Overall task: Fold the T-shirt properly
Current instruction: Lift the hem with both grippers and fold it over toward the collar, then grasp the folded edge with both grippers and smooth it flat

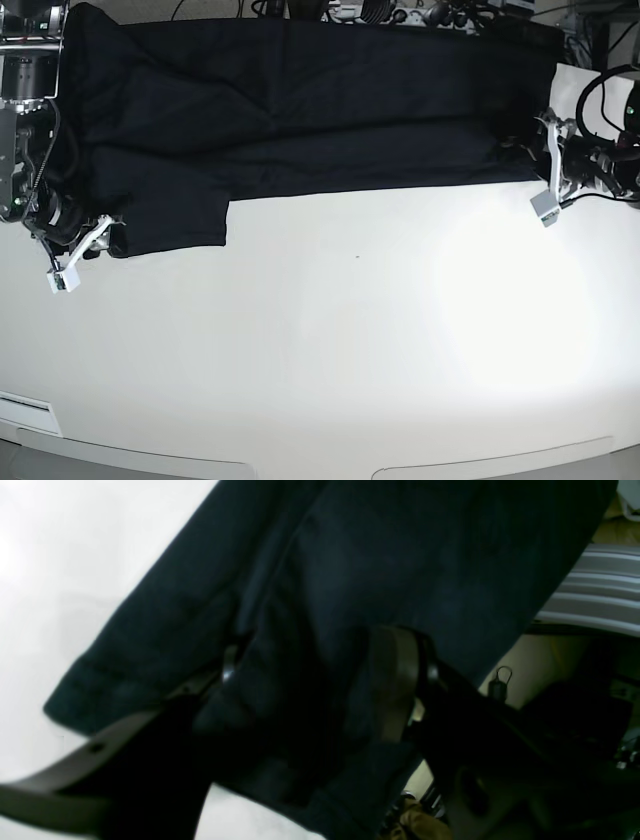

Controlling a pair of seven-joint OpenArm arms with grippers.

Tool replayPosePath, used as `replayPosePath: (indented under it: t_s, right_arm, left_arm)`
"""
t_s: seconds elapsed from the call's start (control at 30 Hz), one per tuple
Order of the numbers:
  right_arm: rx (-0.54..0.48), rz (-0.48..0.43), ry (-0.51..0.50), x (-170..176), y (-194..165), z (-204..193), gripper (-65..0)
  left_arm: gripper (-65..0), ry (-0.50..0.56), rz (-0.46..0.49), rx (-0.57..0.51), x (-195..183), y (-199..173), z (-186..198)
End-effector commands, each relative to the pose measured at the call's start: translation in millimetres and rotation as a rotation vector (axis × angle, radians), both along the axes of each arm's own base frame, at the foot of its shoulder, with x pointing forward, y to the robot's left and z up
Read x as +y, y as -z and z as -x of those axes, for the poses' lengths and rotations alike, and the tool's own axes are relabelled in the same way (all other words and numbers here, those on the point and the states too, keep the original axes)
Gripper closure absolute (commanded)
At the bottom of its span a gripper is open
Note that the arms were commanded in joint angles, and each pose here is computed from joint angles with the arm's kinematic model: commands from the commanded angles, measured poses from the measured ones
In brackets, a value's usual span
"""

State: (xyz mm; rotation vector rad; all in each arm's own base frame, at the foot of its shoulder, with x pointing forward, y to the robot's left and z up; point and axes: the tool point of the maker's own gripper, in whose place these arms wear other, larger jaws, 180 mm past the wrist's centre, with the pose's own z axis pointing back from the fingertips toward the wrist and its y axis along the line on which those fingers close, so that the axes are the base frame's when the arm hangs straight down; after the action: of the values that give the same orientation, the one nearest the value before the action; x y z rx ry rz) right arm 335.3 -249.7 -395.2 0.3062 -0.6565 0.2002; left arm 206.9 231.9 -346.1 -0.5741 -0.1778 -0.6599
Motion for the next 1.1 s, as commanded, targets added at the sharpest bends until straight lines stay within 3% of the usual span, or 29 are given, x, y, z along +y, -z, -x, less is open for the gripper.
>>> replayPosePath:
  t_s: [0.0, 0.1, 0.13, 0.2, 0.23, 0.37, 0.5, 0.57, 0.73, 1.07]
  right_arm:
    - [-0.002, -0.033, -0.029, 4.1, -3.9, 0.4, -34.6]
    - [-0.028, -0.143, -0.096, 25.9, -16.8, -0.8, -27.7]
    - [-0.042, -0.174, -0.123, 32.4, -23.8, -2.1, -21.6]
    - [-0.051, -0.218, -0.165, 43.1, -36.5, -4.1, -3.2]
    - [-0.053, -0.239, -0.182, 48.3, -43.2, -4.7, 0.0]
    - [-0.094, -0.319, -0.277, 74.5, -78.0, -2.5, 0.0]
    - [-0.089, -0.362, -0.484, 109.6, -116.6, 24.2, 0.0]
    - [-0.081, -0.313, -0.579, 117.9, -126.7, 38.3, 0.0]
    - [-0.090, -0.216, -0.666, 119.7, -133.6, 67.7, 0.0]
    - [0.057, -0.128, -0.863, 133.7, -117.7, 174.3, 0.0]
  left_arm:
    - [-34.7, 0.007, -0.009, -0.034, 5.2, -10.2, -7.8]
    - [-34.7, 0.007, -0.009, -0.034, 5.2, -10.1, -7.8]
    - [-34.7, 0.007, -0.010, -0.034, 5.3, -10.1, -7.8]
    - [-34.7, 0.005, -0.007, -0.037, 4.9, -10.4, -8.3]
    - [-34.7, 0.003, -0.004, -0.040, 4.4, -10.7, -9.1]
    - [-34.7, -0.011, 0.017, -0.062, 1.2, -13.0, -13.7]
    - [-34.7, -0.019, 0.028, -0.073, -0.3, -14.3, -16.2]
    - [-34.7, -0.019, 0.029, -0.073, -0.4, -14.3, -16.2]
    - [-34.7, -0.017, 0.019, -0.073, 1.1, -13.4, -16.1]
    - [-34.7, -0.017, 0.021, -0.076, 0.9, -14.1, -17.0]
